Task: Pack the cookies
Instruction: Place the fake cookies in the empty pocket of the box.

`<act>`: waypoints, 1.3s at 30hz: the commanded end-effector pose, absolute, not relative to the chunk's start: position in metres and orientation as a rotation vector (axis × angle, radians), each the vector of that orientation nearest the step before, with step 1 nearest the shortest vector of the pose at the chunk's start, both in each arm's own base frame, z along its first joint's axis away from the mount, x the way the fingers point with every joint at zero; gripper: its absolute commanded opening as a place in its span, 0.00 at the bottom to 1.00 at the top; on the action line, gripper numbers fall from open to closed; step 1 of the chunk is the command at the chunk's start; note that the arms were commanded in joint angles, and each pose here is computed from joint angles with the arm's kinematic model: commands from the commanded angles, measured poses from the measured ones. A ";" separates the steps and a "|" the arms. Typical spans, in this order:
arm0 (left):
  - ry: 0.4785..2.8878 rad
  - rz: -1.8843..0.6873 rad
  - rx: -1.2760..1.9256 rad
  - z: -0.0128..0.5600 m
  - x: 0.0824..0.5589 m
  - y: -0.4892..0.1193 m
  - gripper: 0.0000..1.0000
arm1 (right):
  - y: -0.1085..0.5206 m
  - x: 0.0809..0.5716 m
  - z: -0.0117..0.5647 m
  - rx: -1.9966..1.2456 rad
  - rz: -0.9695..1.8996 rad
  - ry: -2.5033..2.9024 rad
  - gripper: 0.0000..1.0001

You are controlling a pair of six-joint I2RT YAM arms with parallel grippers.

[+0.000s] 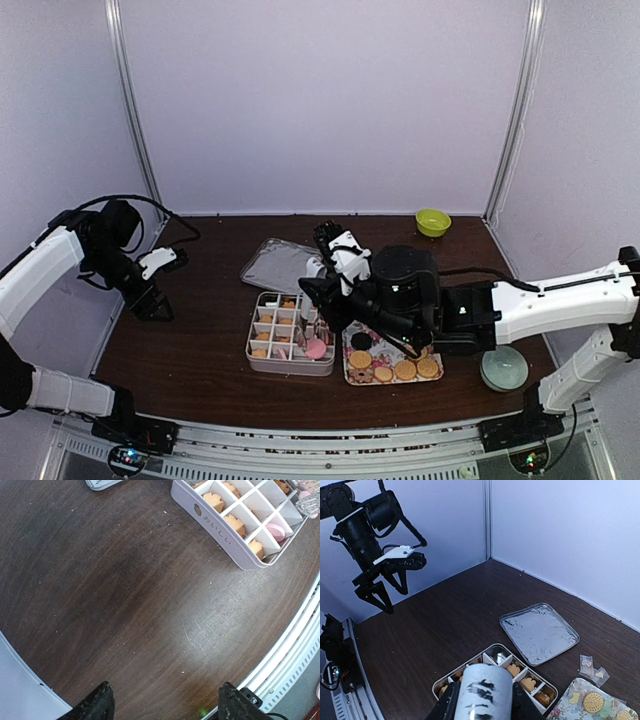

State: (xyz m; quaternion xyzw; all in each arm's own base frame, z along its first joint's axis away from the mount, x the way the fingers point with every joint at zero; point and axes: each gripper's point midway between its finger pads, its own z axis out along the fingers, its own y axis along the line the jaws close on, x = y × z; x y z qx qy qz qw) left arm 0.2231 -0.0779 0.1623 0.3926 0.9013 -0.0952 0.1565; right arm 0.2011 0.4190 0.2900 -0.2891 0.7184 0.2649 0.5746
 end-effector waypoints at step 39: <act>2.563 -0.270 1.126 0.168 0.222 -0.077 0.73 | 0.424 0.218 0.314 -0.531 0.811 1.657 0.34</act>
